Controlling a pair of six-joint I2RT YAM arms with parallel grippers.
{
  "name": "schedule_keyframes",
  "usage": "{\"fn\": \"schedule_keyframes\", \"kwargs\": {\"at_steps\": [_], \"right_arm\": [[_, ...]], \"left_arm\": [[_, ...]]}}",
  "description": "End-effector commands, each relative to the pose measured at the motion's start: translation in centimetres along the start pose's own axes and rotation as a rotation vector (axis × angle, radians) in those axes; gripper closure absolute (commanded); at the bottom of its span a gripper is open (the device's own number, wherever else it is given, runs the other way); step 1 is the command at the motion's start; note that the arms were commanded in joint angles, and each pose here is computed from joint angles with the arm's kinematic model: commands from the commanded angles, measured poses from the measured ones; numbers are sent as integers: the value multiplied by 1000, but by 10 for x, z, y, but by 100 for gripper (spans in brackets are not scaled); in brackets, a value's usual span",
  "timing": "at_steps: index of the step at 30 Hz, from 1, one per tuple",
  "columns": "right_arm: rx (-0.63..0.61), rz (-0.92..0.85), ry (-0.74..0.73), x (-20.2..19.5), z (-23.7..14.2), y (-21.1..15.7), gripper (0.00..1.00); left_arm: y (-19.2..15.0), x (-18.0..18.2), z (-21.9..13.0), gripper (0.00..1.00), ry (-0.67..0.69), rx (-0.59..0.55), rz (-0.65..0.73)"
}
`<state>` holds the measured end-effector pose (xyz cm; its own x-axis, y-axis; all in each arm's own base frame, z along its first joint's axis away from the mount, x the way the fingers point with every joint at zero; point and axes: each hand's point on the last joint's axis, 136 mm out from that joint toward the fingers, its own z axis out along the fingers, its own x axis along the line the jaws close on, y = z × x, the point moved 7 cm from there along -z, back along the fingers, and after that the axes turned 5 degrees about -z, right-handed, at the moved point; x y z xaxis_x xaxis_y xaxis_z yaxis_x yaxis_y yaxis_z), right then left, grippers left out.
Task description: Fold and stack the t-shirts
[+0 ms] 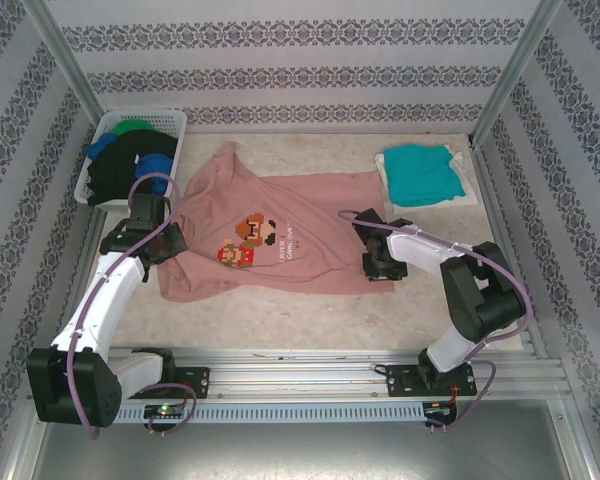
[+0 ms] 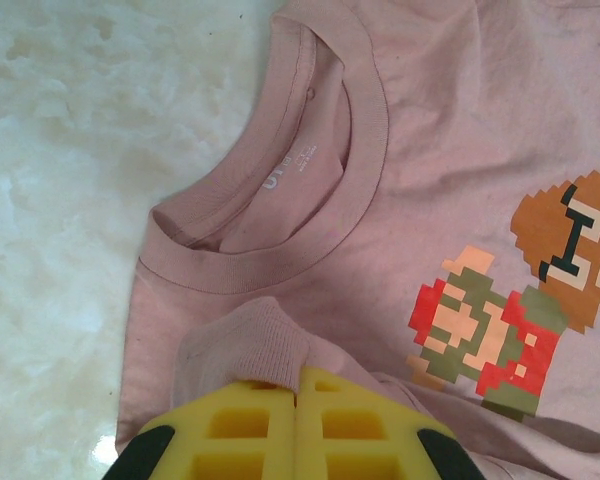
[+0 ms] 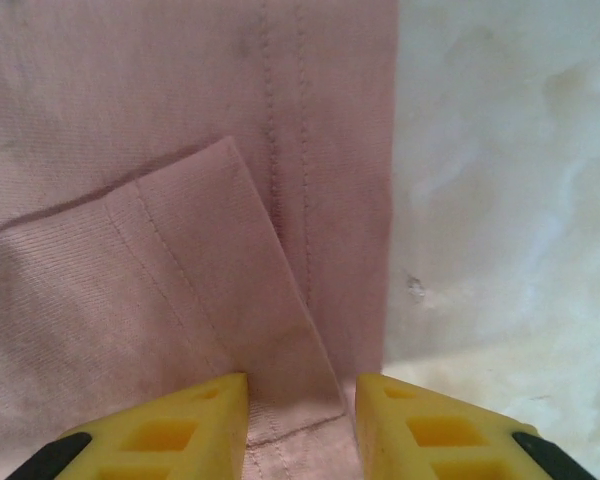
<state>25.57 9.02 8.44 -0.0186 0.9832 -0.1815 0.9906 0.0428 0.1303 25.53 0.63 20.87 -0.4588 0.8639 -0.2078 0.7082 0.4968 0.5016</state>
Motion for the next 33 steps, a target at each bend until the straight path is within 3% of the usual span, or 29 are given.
{"fn": "schedule_keyframes", "kwargs": {"at_steps": [1,17,23,33], "right_arm": [[-8,1,19,4,0,7,67],[-45,2,2,0,-13,4,90],[-78,-17,-11,-1,-36,-4,98],[-210,67,21,-33,-85,-46,99]], "left_arm": [[5,2,-11,100,-7,-27,10],[6,1,-11,100,-6,-26,11],[7,-1,-21,100,-32,-31,0],[0,12,-65,100,-31,-100,-33]]}}
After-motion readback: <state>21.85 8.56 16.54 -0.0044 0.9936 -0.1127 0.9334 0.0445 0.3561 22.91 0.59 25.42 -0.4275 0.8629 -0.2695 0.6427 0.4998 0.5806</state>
